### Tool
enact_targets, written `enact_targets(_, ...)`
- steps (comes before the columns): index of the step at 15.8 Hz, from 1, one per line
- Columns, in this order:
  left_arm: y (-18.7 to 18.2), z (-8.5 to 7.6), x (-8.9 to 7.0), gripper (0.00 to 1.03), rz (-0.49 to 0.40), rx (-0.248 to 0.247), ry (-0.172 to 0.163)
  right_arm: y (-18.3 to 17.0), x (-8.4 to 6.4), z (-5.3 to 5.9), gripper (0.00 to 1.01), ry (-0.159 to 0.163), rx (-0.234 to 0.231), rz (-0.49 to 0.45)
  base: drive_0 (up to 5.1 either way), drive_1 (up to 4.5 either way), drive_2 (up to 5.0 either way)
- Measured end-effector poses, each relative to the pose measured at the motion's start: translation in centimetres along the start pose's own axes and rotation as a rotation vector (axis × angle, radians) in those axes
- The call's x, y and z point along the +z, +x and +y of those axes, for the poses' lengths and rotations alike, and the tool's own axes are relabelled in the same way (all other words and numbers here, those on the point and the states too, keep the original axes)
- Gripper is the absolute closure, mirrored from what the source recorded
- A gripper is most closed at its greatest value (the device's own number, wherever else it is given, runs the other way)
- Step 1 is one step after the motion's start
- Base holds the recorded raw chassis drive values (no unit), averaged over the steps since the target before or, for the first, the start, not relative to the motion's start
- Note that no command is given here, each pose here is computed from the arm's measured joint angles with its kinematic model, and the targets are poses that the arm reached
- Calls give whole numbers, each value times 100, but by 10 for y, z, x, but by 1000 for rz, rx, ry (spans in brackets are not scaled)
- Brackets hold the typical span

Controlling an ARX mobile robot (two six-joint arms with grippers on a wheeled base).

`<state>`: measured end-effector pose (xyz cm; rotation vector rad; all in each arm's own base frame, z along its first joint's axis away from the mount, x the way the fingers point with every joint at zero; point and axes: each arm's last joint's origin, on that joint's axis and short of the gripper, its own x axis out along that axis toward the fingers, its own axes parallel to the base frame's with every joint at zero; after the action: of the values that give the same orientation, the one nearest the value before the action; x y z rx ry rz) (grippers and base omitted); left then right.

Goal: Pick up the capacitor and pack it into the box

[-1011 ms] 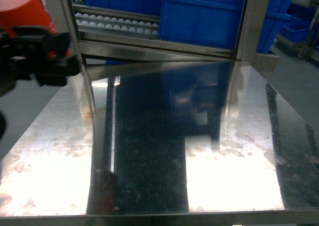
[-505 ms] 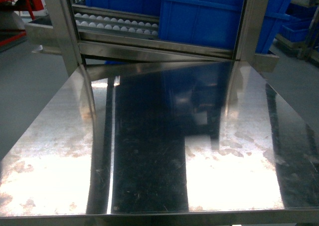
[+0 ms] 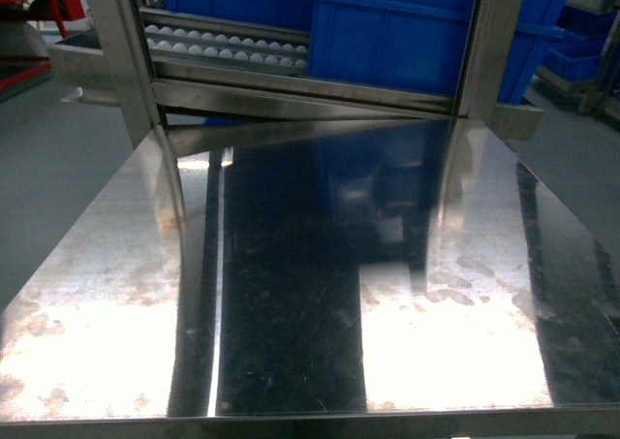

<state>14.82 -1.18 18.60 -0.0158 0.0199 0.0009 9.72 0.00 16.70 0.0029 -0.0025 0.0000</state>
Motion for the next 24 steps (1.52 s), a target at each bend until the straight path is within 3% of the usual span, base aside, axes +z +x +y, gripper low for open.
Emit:
enact_targets(1,-4,3,-3,58,0,-13,-1,0,0,0,3,0,0,0,0,0,0)
enact_targets(3,-9,13,-5,58,-11,23,-3,0,0,0,3,0,0,1,0,0,0)
enact_targets(5,-16,11,-9,58,-7,-5,-2,0,0,0,3,0,0,0,0,0,0)
enact_targets(6,-22,12,-14,58,-42,-4,-2,0,0,0,3,0,0,0,0,0,0)
enact_targets(7,-24,12,-17,58,-22,-3,-2,0,0,0,3,0,0,0,0,0,0)
enact_targets(18,-40,12,-16,58,-32,-4,-1,0,0,0,3,0,0,0,0,0,0)
enact_targets(20,-48,12,-24,58,25,-4,-1,0,0,0,3,0,0,0,0,0,0)
enact_targets(21,-51,12,-18,58,-40,-5,0,0,0,0,3,0,0,0,0,0,0)
enact_targets(24,-50,12,-20,58,-22,-4,1,0,0,0,3,0,0,1,0,0,0)
